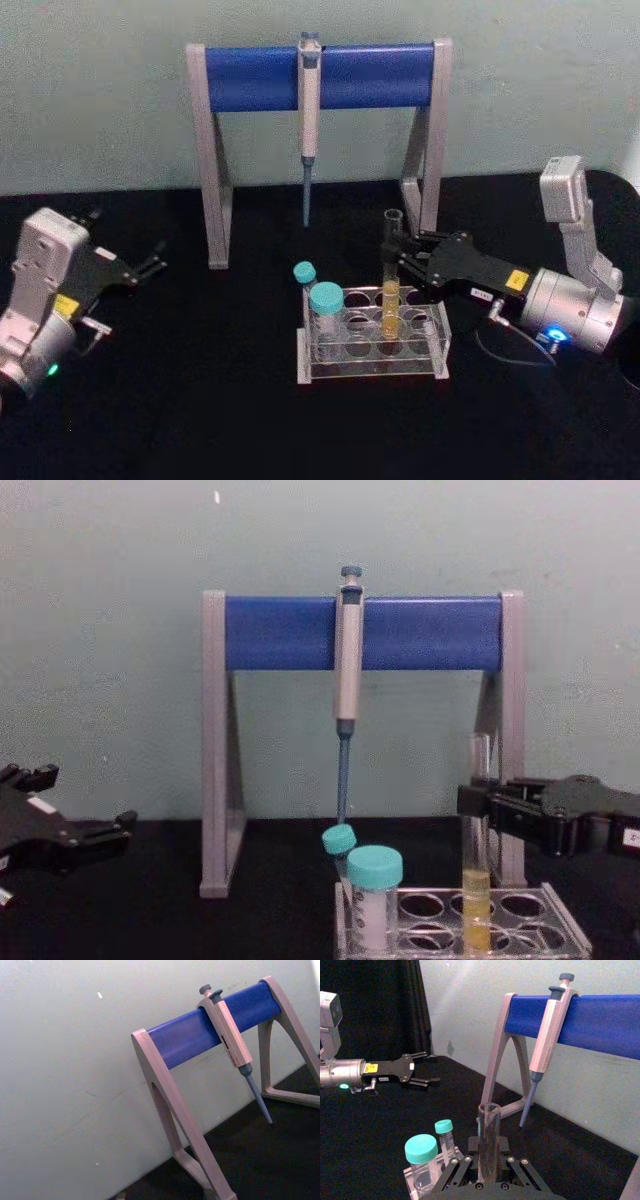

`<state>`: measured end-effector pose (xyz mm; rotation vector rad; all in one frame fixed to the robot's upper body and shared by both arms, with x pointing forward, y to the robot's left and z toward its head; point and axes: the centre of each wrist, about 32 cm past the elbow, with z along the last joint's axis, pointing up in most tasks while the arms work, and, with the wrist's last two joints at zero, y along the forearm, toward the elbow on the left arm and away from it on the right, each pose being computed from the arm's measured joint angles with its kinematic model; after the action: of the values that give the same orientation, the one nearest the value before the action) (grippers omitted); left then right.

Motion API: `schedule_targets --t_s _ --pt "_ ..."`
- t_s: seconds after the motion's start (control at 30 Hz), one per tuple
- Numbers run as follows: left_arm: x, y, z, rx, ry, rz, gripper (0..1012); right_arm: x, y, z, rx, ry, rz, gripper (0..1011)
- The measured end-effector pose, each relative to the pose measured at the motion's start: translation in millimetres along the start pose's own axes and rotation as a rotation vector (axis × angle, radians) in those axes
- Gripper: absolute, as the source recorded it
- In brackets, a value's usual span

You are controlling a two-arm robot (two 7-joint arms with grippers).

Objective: Pick up the test tube from the test tube rack, shake it, then place it back into the test tube rack.

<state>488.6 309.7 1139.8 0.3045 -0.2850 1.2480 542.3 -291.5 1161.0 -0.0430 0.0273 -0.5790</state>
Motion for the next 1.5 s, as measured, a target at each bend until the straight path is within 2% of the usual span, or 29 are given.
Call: schedule_targets --t_s 0.93,1.27,1.33,1.43,1.5 --pt "0.0 0.0 0.0 0.0 0.0 0.0 1001 -0.1 -0.1 0.5 0.002 0.0 -0.002 229" --pt "0.0 0.0 0.0 0.0 0.0 0.0 1001 -0.1 -0.1 0.5 0.003 0.0 -0.002 546" --pt "0.0 0.0 0.0 0.0 0.0 0.0 1001 -0.1 -0.1 0.5 0.003 0.0 -0.002 583" --pt "0.0 0.0 0.0 0.0 0.0 0.0 1001 -0.1 -0.1 0.5 0.003 0.0 -0.002 715" --pt "0.0 0.0 0.0 0.0 0.0 0.0 1001 -0.2 -0.1 0.5 0.003 0.0 -0.001 741"
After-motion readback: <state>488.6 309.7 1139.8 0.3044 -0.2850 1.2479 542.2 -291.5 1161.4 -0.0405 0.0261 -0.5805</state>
